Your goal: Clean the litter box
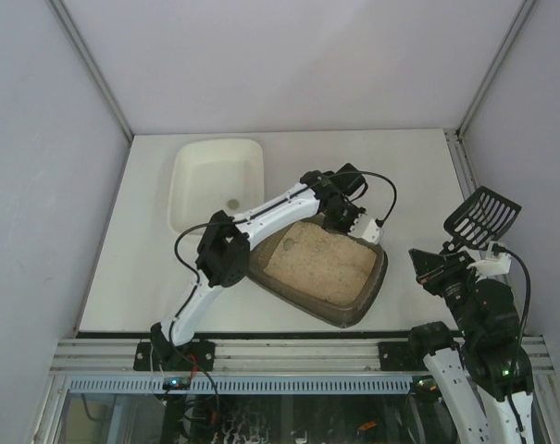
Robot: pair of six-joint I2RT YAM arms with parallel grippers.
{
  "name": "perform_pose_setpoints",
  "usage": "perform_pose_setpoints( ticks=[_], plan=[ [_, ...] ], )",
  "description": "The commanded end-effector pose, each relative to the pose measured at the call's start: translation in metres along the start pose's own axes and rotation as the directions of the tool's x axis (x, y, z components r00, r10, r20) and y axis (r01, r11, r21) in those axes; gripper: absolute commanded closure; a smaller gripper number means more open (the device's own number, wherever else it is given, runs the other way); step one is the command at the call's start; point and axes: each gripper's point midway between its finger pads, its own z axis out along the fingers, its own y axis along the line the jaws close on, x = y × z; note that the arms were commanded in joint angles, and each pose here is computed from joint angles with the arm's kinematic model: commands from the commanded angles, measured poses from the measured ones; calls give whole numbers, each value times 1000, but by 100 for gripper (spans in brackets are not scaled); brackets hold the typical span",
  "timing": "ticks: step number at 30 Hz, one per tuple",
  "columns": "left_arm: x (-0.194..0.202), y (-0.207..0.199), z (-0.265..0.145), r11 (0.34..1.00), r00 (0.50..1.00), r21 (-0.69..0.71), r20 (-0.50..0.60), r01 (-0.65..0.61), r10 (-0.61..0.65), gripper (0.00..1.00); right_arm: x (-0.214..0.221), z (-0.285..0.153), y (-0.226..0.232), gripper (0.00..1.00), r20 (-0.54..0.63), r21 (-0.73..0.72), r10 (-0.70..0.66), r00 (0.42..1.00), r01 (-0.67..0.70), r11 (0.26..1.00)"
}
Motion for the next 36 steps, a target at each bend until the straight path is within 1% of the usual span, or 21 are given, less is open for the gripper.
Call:
perform_pose_setpoints(
  ticks=[1,2,3,6,8,12,14,16,17,18,20,22,23,26,28,29,31,33,34,35,36],
  plan=[
    [-42,73,-29,958,990,-275,83,-84,111,24,-18,-10,12,100,71,-34,-15,997,18,999],
    [-45,77,-33,955,990,-291,100,-65,98,3,-19,-11,12,100,74,-34,-18,997,20,999],
    [-48,80,-38,951,989,-305,120,-44,84,0,-20,-12,12,100,79,-35,-19,997,22,999],
    [-58,86,-64,940,981,-336,191,51,15,0,-22,-15,13,100,82,-36,-30,996,33,999],
    [-66,87,-92,928,969,-351,246,121,-34,0,-22,-17,15,100,77,-40,-41,996,44,998],
    [-62,83,-144,885,925,-355,335,301,-181,0,-22,-23,22,100,39,-47,-86,996,88,995],
    [-55,77,-172,847,879,-332,386,415,-279,0,-18,-27,27,100,-8,-52,-125,992,124,991],
    [-42,69,-200,786,816,-310,431,534,-385,0,-9,-29,38,100,-100,-83,-152,983,144,986],
    [-35,63,-212,744,767,-284,459,606,-449,0,1,-31,44,100,-170,-113,-165,972,147,983],
    [-28,59,-226,713,738,-281,478,642,-476,0,10,-31,50,100,-236,-135,-172,956,143,980],
    [-10,50,-251,596,622,-252,541,762,-567,0,28,-32,59,100,-360,-182,-182,915,122,976],
    [13,36,-267,477,504,-217,587,852,-633,0,43,-32,62,100,-465,-198,-181,867,97,975],
    [23,29,-275,403,430,-192,614,895,-662,0,50,-32,63,100,-512,-203,-181,840,86,975],
    [63,4,-287,141,157,-79,672,987,-723,0,68,-30,65,100,-657,-219,-210,724,84,972],
    [92,-21,-282,-64,-47,1,677,998,-735,0,77,-28,59,100,-750,-182,-219,625,124,976],
    [105,-30,-284,-132,-105,14,685,991,-721,0,79,-26,59,100,-782,-173,-230,580,153,973],
    [120,-49,-297,-209,-153,13,726,978,-671,0,90,-20,56,100,-847,-149,-247,470,237,960],
    [134,-65,-306,-261,-155,-17,764,965,-626,0,99,-17,54,100,-870,-190,-335,362,381,905],
    [143,-73,-312,-299,-149,-48,785,953,-601,0,106,-19,50,100,-876,-221,-388,285,478,850],
    [147,-80,-319,-319,-135,-71,803,945,-581,0,104,-11,43,100,-875,-210,-415,250,576,790],
    [150,-88,-323,-334,-121,-94,814,938,-568,0,107,-10,38,100,-870,-244,-462,172,663,707]
  ],
)
